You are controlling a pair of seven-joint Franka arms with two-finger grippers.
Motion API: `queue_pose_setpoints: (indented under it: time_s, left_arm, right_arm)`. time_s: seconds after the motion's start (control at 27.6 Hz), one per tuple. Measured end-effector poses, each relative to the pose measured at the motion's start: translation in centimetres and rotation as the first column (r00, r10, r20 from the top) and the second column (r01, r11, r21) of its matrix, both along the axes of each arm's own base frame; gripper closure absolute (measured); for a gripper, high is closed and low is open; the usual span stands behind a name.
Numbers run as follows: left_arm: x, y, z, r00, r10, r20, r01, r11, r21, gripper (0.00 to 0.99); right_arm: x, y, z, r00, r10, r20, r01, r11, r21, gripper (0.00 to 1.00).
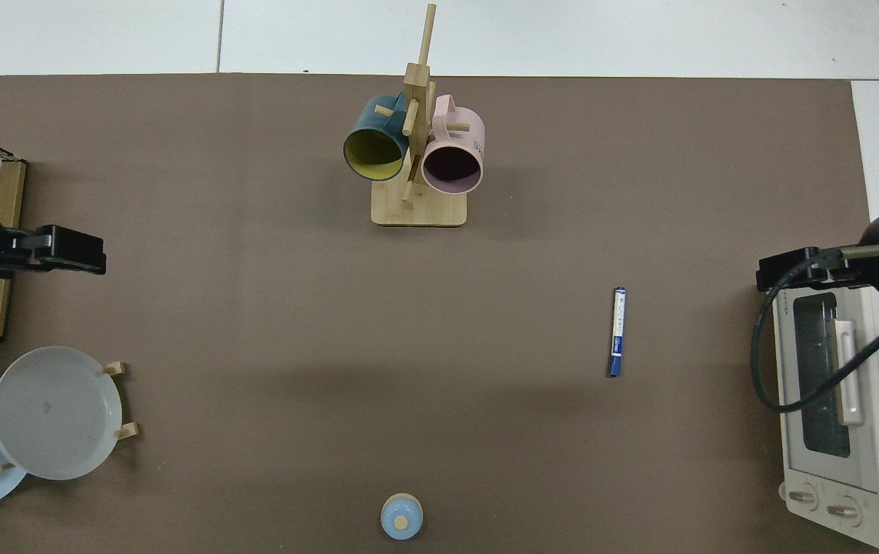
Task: Put markers into pen holder
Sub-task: 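Reach the right gripper down to the blue-capped marker and grasp it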
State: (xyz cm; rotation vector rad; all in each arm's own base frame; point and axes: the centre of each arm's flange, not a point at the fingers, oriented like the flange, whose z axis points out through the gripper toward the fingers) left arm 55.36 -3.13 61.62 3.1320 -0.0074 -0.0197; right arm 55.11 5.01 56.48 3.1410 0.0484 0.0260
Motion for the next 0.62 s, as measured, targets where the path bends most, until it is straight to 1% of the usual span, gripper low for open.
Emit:
queue_pose_setpoints:
  time_s: [0.15, 0.33, 0.51, 0.62]
  left_arm:
    - [0.0, 0.0, -0.6, 1.000, -0.001, -0.012, 0.001, 1.000, 0.001, 0.000]
    - [-0.1, 0.0, -1.1, 1.000, -0.004, -0.022, 0.004, 1.000, 0.001, 0.000]
    - [-0.1, 0.0, -1.2, 1.000, -0.004, -0.025, 0.004, 1.000, 0.001, 0.000]
    - [-0.1, 0.0, -1.3, 1.000, -0.005, -0.028, 0.005, 1.000, 0.001, 0.000]
  right_arm:
    - [1.0, 1.5, -3.0, 1.000, 0.014, -0.028, -0.014, 1.000, 0.000, 0.00]
    - [2.3, 3.0, -7.1, 0.999, 0.019, -0.051, -0.019, 1.000, -0.001, 0.00]
    - [3.2, 3.9, -11.4, 0.999, 0.030, -0.031, -0.030, 1.000, 0.004, 0.00]
    - [3.5, 4.2, -13.8, 0.999, 0.035, -0.034, -0.034, 0.999, 0.005, 0.00]
